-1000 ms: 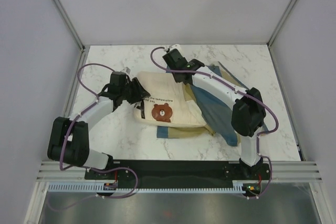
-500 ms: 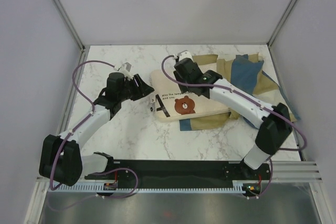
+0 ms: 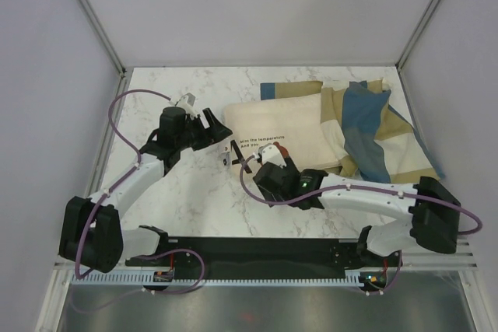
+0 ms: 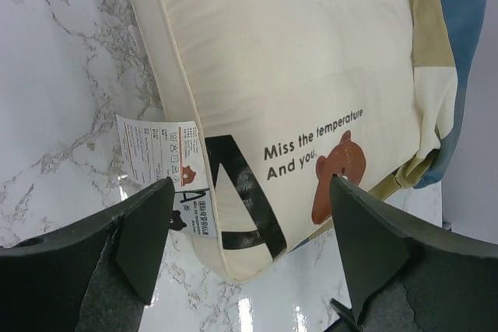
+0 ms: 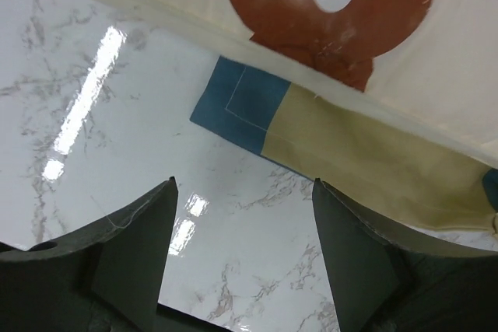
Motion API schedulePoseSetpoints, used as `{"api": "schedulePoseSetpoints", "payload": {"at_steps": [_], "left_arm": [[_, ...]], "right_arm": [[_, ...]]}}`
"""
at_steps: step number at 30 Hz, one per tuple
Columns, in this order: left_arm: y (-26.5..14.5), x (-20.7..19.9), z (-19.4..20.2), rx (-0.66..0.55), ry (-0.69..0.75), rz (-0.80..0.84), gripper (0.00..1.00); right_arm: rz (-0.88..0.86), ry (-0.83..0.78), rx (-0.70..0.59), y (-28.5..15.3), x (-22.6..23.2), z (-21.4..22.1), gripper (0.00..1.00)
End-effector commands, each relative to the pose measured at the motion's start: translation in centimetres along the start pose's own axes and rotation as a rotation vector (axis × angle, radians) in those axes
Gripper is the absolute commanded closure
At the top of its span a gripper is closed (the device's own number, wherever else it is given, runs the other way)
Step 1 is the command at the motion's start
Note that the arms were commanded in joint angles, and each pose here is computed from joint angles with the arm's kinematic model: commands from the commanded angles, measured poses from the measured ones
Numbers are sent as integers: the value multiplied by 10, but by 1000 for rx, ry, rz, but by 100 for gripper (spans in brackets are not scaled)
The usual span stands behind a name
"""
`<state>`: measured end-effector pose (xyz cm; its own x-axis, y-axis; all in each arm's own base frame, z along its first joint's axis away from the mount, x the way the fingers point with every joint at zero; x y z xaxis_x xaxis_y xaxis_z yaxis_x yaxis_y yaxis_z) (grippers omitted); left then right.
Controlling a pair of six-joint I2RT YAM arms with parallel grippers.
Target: Put the pillow into the pillowcase
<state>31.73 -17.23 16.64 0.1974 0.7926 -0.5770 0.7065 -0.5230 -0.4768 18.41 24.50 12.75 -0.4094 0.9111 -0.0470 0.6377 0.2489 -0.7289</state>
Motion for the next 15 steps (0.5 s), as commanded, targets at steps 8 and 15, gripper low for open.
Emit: {"api": "schedulePoseSetpoints", "payload": {"at_steps": [8,15], "left_arm": [[11,2,3,50,-1,-3,10],[13,4,5,66,-9,-14,10]], "right_arm": [[177,57,-12,43,9,21,23],[190,39,21,74,22,35,23]]}}
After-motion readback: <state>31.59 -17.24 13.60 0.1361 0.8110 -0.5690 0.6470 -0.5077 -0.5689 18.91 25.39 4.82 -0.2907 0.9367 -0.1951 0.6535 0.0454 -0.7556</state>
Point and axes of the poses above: each gripper's point midway between its finger pads, its own y axis out along the fingers, its own x axis along the line the jaws close on, z = x × y, the point moved 2 cm from there along -y, back along the fingers, and after that the axes turned 6 degrees about y, right-handed, at the moved point
